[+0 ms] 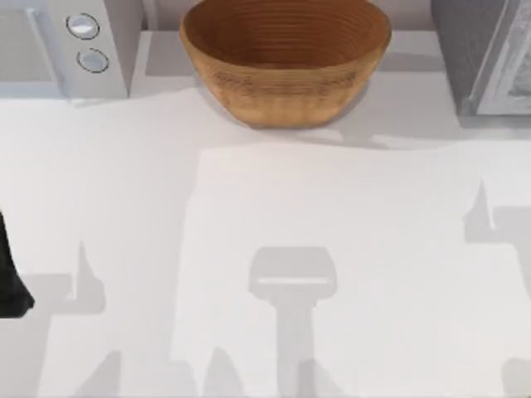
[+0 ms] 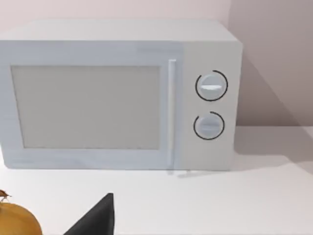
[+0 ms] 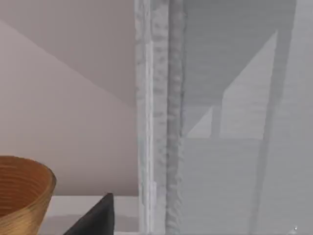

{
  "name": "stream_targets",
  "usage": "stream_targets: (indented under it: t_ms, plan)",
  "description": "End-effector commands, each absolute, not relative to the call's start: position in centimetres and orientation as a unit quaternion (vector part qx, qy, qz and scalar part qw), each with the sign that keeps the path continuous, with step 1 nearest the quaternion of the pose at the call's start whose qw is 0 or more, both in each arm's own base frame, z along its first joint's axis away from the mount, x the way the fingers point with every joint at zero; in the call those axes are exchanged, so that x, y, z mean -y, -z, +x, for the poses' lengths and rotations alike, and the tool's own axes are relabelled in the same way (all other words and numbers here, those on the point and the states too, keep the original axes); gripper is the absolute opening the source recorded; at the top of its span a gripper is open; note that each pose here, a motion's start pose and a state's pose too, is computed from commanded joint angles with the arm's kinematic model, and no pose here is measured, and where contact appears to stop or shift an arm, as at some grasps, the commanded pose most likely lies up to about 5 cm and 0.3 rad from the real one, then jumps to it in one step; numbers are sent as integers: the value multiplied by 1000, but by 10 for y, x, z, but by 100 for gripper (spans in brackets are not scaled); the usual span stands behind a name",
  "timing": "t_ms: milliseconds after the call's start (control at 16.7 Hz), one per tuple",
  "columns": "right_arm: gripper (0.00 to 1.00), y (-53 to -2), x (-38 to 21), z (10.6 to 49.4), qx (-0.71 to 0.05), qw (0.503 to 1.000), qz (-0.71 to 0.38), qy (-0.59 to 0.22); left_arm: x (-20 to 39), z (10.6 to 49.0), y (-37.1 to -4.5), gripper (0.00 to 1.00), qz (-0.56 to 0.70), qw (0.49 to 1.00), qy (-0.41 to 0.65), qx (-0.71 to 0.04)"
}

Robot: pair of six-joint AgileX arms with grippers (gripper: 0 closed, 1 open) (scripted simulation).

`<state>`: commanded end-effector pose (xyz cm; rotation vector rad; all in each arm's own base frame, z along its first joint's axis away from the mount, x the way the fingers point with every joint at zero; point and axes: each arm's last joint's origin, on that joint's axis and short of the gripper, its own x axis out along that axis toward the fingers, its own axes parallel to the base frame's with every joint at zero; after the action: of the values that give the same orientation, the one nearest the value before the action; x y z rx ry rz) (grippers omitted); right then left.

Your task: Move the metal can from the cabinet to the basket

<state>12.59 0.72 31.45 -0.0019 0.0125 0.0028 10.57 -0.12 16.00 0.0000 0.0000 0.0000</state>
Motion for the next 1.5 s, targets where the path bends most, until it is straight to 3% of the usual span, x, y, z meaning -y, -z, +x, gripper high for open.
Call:
stream_targets:
  t_ms: [360,660,1500]
  plan:
    - [100,-431,-22,183,-8,1000,-2,2,1,106,-160,100,0,1000,0,0]
    - [100,-490,-38,232,-3,1000,-1,2,1,106,-160,100,0,1000,0,0]
    - [100,-512,-45,277,4,1000,1,2,1,106,-160,100,0,1000,0,0]
